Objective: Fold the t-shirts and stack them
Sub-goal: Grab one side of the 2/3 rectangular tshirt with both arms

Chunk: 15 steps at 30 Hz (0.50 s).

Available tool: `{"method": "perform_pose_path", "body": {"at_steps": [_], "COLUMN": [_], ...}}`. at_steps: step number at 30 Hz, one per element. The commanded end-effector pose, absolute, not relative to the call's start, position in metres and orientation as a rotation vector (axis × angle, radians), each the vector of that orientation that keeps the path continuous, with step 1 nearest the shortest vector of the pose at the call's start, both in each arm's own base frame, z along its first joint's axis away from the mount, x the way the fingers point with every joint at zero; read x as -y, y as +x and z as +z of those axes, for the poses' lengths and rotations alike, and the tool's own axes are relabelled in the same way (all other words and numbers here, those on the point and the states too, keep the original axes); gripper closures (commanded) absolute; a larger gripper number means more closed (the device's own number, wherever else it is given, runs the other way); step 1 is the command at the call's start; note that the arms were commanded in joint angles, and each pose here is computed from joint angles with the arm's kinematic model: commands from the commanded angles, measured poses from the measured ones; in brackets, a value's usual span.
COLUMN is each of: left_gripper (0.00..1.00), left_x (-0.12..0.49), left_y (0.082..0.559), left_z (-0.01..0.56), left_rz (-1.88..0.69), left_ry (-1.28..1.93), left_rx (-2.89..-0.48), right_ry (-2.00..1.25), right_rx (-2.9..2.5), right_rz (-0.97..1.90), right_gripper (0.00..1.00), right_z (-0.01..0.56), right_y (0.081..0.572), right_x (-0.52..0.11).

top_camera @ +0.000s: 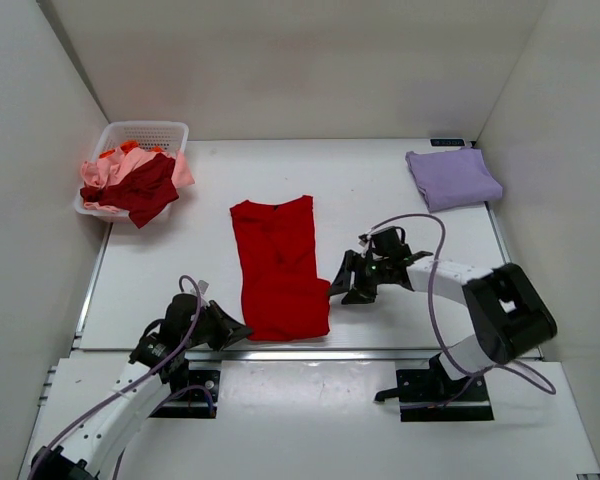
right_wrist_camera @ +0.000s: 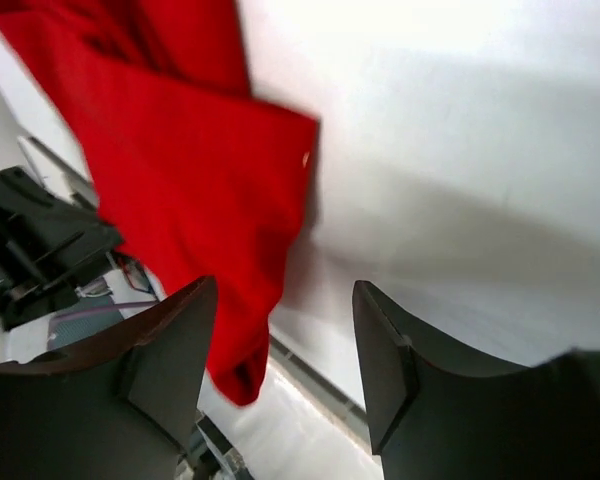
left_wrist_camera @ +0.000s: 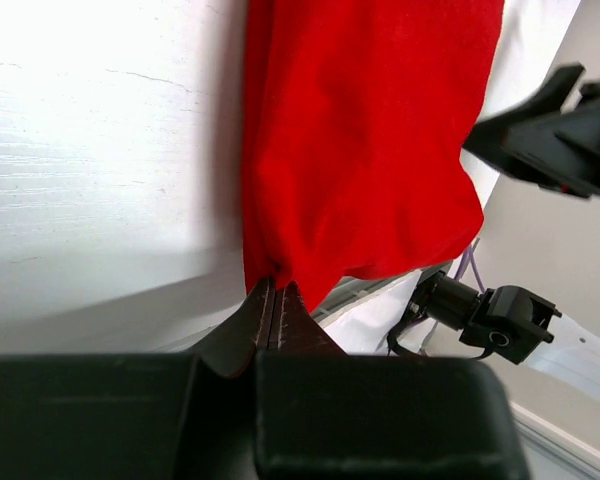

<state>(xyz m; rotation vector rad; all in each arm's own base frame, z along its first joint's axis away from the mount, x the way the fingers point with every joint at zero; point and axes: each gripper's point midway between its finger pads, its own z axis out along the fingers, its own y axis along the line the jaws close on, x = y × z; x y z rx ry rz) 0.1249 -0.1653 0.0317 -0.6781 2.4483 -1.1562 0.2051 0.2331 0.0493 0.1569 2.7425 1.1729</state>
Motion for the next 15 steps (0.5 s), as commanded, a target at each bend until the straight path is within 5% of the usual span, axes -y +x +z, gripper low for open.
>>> {"method": "perform_pose_path", "body": {"at_steps": [1, 6, 7, 8, 10, 15], "left_gripper": [1.0, 1.0, 1.0, 1.0, 1.0, 1.0], "left_x": [0.162, 0.158, 0.158, 0.158, 0.159, 0.156], "left_y": [0.111, 0.114, 0.113, 0.113, 0.112, 0.112], "left_z": [0.016, 0.018, 0.016, 0.017, 0.017, 0.016], "left_rz": [-1.123, -1.091, -1.086, -1.086, -1.086, -1.05], "left_ry": [-0.718, -0.711, -0.707, -0.699, -0.69, -0.677], "left_rx": [-2.527, -2.532, -2.535, -2.538, -2.541, -2.558], "right_ry": [0.026, 0.003, 0.002, 0.003, 0.007, -0.09], "right_rx": [-2.705, -2.758, -2.753, -2.752, -2.775, -2.732], "right_rz": [1.226, 1.162, 1.168, 1.157, 1.121, 0.982], "right_gripper": [0.46, 0.49, 0.56, 0.78, 0.99, 1.0], "right_z": [0.055, 0.036, 0.036, 0.034, 0.03, 0.049], "right_y": [0.222, 0.232, 0.234, 0.239, 0.243, 0.258], "right_x": [-0.257, -0.269, -0.272, -0.272, -0.272, -0.275]}}
